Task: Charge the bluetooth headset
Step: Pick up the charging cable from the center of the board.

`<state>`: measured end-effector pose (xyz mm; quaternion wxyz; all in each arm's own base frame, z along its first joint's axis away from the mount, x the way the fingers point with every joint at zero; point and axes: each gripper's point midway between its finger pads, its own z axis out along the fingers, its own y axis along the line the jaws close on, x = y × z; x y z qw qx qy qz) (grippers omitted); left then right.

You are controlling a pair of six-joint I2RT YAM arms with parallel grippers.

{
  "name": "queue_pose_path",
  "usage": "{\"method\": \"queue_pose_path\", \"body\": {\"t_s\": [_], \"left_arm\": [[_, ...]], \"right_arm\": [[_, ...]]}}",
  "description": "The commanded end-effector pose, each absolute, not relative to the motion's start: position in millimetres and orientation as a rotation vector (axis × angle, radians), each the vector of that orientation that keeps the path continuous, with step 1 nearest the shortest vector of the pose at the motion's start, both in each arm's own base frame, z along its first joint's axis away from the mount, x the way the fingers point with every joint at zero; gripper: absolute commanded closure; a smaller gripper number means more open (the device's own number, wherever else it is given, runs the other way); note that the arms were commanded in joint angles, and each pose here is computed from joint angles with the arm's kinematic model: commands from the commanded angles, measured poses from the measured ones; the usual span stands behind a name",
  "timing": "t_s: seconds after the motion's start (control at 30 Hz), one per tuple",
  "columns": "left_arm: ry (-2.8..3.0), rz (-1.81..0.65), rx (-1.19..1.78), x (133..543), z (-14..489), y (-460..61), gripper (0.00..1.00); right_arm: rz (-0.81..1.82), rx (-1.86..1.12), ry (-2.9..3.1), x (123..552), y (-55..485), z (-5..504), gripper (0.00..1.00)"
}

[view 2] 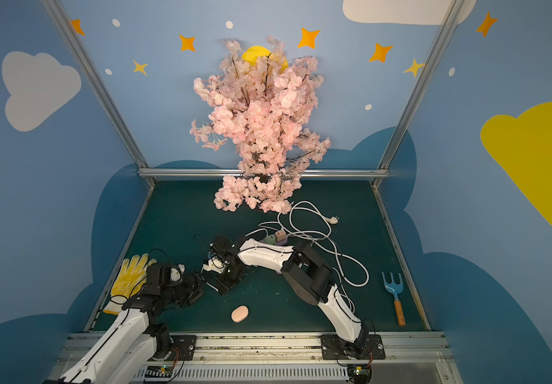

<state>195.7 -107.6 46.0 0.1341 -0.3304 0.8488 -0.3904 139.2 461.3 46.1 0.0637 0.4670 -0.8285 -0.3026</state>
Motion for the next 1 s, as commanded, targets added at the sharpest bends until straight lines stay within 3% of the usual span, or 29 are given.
{"method": "queue_pose_path", "body": {"t_s": [0.0,0.1,0.43,0.6,0.77,0.83,0.93,0.97], "left_arm": [[2.446,-1.169,-0.906,202,59,-113,0.2],[2.427,-1.204,-0.877,206,69,-118,0.21],[2.423,-1.219,-0.868,208,72,-125,0.47],[2.42,-1.225,-0.855,216,78,-127,0.66],[2.419,-1.22,-0.828,222,87,-130,0.96],[2.418,-1.221,-0.813,223,90,-131,0.97],[2.406,-1.242,-0.774,225,96,-135,0.96],[2.392,-1.253,-0.746,227,100,-137,0.97]], "right_arm": [[-1.109,1.358,-2.437,135,469,87,1.0],[-1.102,1.348,-2.45,139,467,93,1.0],[-1.087,1.397,-2.497,142,464,111,1.0],[-1.065,1.451,-2.485,134,462,113,1.0],[-1.059,1.473,-2.466,126,461,111,1.0],[-1.078,1.469,-2.456,125,461,112,1.0],[-1.145,1.436,-2.448,126,463,119,0.7],[-1.187,1.417,-2.436,126,464,123,0.67]]}}
